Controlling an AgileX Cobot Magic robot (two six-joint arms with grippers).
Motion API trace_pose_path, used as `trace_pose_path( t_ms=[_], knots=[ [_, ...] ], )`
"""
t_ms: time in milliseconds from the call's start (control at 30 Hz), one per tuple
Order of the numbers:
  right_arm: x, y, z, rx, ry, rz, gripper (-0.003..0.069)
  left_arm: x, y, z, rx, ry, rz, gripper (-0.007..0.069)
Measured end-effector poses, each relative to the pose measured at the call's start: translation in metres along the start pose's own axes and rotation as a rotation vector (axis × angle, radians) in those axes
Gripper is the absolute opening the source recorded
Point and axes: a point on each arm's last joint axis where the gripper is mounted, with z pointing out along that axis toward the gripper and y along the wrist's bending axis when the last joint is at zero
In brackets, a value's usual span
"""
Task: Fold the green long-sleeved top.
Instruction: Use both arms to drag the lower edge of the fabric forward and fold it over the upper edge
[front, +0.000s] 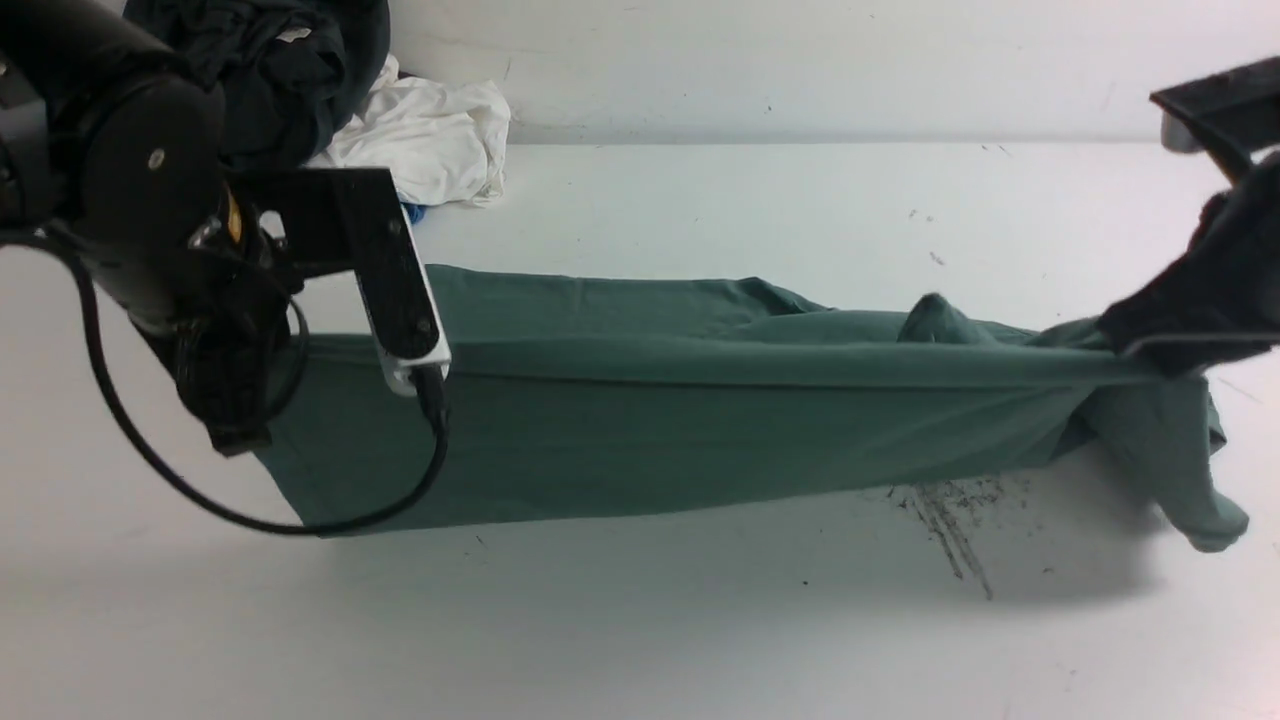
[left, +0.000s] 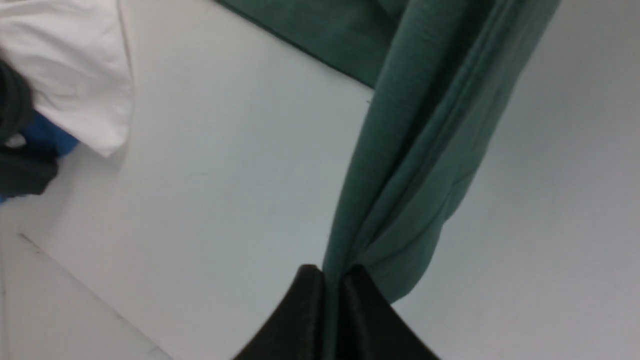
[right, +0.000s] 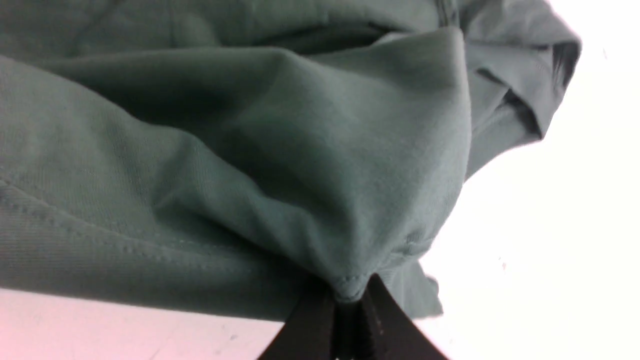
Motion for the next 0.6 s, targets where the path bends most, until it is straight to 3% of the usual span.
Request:
trace_pose_path(
  t_ms=[333,600],
  knots=[
    [-0.072,-0.032,0.014,0.009,-0.096,-0.012,0.0017,-0.035,0.069,0.038,-0.097,-0.075,-0.037,0.0016],
    [-0.101,-0.038,0.062,0.000,-0.067,-0.026,0.0017,-0.053,0.095,0.102,-0.099,-0.080,-0.063,0.0016]
  ],
)
